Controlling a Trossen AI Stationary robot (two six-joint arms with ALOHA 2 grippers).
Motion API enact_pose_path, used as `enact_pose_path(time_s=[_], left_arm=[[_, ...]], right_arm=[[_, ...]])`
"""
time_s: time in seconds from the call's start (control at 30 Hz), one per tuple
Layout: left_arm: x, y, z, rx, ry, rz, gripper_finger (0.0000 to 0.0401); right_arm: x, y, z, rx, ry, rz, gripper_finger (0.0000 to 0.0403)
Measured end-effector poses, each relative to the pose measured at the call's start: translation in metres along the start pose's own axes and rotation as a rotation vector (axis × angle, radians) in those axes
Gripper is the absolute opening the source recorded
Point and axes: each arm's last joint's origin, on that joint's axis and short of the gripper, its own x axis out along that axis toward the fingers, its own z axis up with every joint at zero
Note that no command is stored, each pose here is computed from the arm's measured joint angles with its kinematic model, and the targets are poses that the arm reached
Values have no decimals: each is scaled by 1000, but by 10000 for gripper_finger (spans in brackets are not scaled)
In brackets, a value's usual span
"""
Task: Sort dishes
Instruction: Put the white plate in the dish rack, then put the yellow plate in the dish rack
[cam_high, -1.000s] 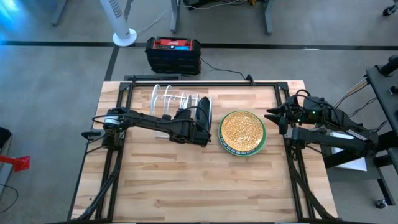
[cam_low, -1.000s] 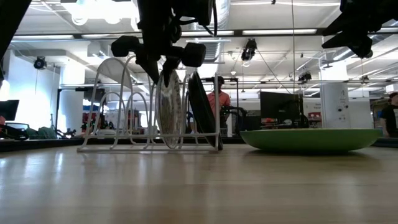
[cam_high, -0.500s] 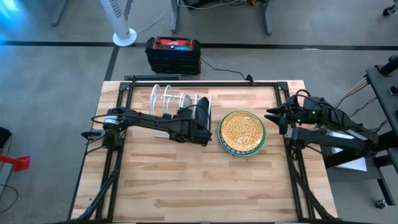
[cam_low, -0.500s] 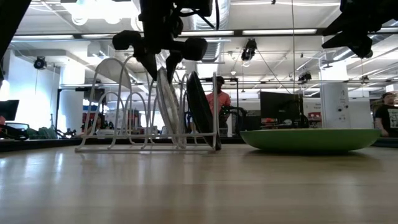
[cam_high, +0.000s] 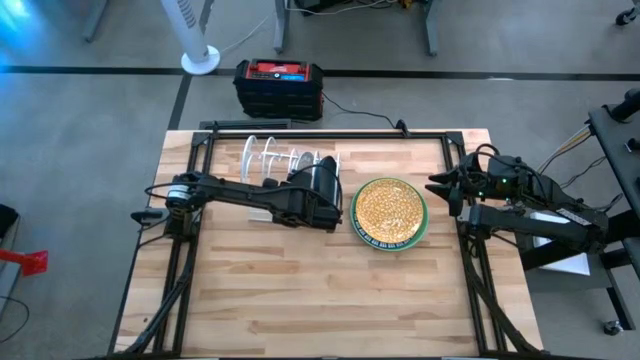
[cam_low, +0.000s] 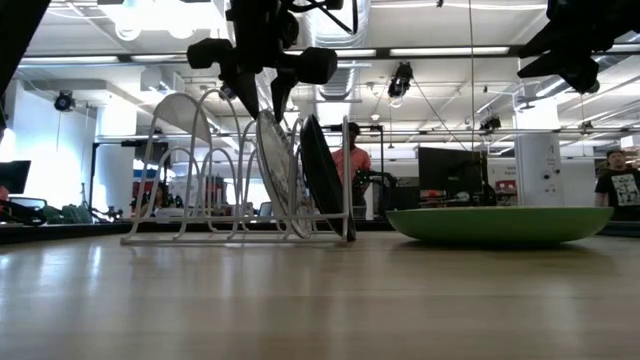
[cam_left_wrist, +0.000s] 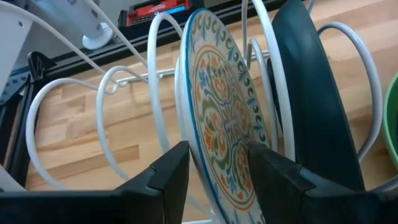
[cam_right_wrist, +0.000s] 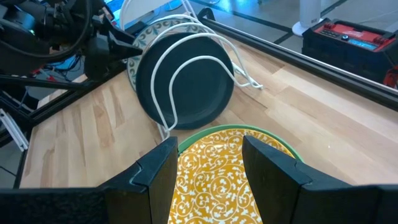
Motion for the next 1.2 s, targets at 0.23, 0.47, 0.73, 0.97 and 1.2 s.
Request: enact_pose_path(time_s=[0.23,0.47,0.73,0.97,1.2], left_arm=[[-5,1,5,8,3,0,151],[-12,2,11,26,5,-20,151],[-15,3,14,40,6,-22,151],[-16,4,15,59,7,-21,151],[-32,2,23,110,-8,-80,151]], right_arm=[[0,0,0,0,4,-1,172],[0,0,0,0,5,-2,172],[0,0,-1,1,6,-2,172],[1,-2,-5,23,48,-19,172],[8,-5,-13,66,83,-37,172]])
